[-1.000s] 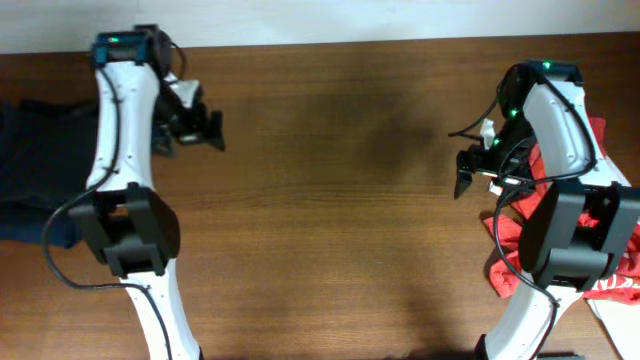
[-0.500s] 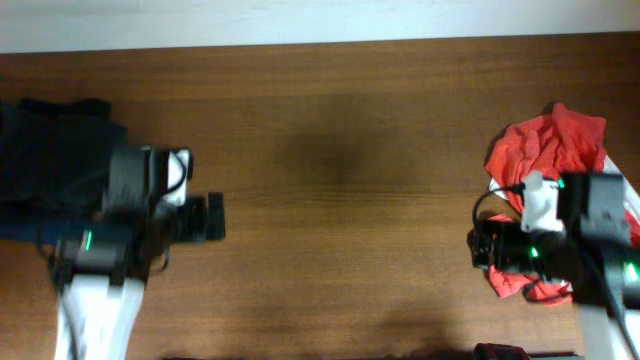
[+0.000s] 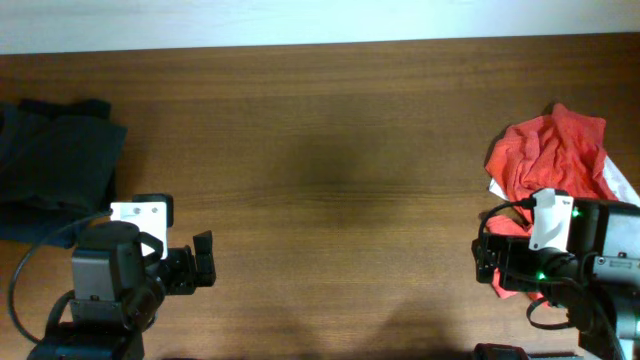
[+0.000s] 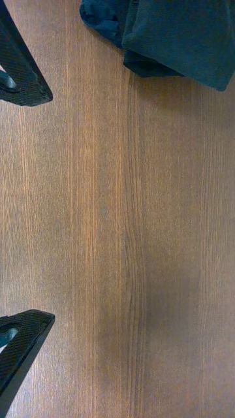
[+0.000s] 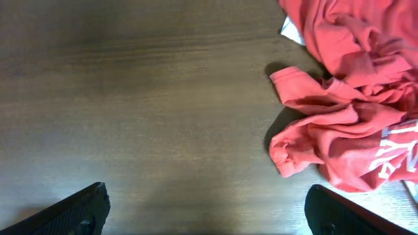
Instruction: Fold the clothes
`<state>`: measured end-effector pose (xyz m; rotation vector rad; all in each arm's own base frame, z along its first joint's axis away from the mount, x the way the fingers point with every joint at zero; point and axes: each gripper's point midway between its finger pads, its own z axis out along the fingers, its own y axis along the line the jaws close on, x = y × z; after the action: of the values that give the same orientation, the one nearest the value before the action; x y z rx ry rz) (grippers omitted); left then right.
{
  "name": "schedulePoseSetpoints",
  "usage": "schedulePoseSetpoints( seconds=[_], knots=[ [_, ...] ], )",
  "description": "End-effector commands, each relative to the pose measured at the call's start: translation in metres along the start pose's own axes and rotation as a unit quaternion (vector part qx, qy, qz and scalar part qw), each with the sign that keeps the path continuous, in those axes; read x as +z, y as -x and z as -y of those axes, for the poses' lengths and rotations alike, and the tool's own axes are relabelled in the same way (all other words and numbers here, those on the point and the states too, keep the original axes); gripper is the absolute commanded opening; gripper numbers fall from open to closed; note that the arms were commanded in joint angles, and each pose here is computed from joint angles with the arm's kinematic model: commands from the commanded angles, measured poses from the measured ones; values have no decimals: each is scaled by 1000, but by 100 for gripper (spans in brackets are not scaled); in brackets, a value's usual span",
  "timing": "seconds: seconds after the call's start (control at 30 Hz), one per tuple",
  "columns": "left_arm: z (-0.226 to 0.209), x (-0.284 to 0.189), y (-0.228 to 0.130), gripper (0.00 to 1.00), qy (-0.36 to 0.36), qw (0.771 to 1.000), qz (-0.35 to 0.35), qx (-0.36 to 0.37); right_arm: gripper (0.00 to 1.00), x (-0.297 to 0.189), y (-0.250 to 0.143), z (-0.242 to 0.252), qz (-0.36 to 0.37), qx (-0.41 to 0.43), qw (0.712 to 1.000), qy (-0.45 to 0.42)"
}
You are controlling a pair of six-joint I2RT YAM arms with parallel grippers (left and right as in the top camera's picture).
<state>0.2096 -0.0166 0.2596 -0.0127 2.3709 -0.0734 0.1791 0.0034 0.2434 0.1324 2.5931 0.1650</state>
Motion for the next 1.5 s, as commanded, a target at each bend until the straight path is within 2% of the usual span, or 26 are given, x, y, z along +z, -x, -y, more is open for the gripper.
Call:
schedulePoseSetpoints(
  seconds=[0.0, 0.1, 0.2, 0.3, 0.4, 0.57, 0.6, 0.7, 1.47],
  knots=[
    [-2, 2, -3, 99, 4, 1000, -3, -2, 99, -19, 13, -13, 96, -43, 994, 15],
    [-2, 2, -3, 99, 4, 1000, -3, -2, 99, -28, 20, -28, 232, -90, 968, 43],
    [-2, 2, -3, 99, 4, 1000, -3, -2, 99, -8, 8, -28, 337, -104, 934, 59],
    [-2, 2, -3, 99, 4, 1000, -3, -2, 99, 14, 8, -26, 400, -109, 908, 63],
    [-2, 2, -3, 99, 4, 1000, -3, -2, 99, 35, 25, -26, 469, -114, 873, 64],
    [-2, 2, -3, 99, 4, 1000, -3, -2, 99, 61, 38, -3, 543, -83, 836, 13],
    [-2, 2, -3, 99, 4, 1000, -3, -2, 99, 68, 36, -2, 539, -82, 838, 11],
    [-2, 2, -3, 99, 4, 1000, -3, -2, 99, 110, 12, 4, 454, -84, 887, 7],
    [-3, -4, -8, 99, 7, 1000, -1, 6, 99, 110, 12, 4, 455, -83, 887, 5]
  ],
)
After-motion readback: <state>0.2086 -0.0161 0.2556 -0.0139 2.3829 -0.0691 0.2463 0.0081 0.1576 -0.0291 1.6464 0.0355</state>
